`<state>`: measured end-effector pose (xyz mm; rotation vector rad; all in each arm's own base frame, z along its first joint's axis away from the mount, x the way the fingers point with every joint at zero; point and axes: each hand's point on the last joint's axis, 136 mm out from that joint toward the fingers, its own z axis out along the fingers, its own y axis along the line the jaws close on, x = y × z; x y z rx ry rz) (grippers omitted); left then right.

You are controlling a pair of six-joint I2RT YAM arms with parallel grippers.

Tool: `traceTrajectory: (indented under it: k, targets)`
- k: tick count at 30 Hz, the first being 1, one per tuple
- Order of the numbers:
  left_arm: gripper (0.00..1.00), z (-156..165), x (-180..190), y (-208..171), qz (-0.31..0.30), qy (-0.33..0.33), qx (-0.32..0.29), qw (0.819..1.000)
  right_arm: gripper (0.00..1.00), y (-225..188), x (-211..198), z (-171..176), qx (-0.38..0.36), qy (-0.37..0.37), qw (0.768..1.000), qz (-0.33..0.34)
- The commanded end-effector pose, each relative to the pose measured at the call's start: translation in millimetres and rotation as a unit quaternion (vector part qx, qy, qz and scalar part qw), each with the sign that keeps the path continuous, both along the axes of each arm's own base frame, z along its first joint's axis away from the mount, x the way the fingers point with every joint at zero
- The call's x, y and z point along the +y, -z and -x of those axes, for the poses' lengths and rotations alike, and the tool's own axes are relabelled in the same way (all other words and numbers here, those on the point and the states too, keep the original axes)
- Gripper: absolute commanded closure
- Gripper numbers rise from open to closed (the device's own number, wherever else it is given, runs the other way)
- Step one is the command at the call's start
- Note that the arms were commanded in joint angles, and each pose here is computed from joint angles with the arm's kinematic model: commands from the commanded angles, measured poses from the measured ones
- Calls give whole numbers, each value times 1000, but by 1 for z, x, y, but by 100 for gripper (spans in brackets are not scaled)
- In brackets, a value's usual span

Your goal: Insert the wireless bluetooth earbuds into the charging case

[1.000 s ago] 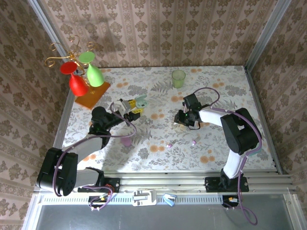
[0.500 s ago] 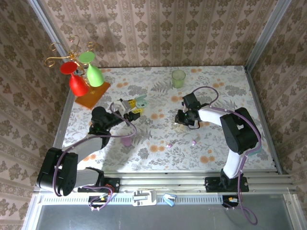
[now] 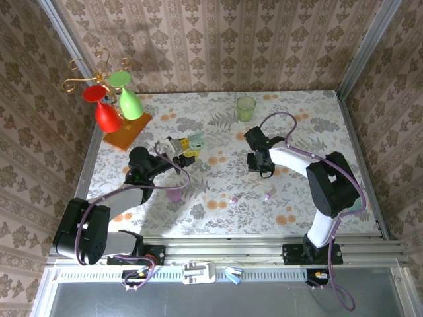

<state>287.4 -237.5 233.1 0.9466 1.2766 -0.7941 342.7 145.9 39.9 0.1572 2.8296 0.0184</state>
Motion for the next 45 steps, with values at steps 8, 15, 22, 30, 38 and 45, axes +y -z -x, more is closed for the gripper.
traceTrajectory:
  k: [8,15,22,30,38,45]
  targets:
    - [77,0,-2,-6,3,3,-23,1000,82,6,-15,16,32,-46,989,140]
    - [77,0,-2,-5,2,2,-21,1000,79,9,-8,15,38,-53,987,147]
    - [78,0,-2,-3,1,1,-20,1000,72,13,15,16,37,-64,993,88]
    - [77,-1,-2,-1,0,-1,-17,1000,68,12,31,16,32,-71,996,44]
    - [78,-1,-1,-1,1,-1,-17,1000,63,-4,40,15,3,-93,996,-9]
    - [77,-1,-1,-2,2,-1,-18,1000,56,1,35,0,5,-94,993,-73]
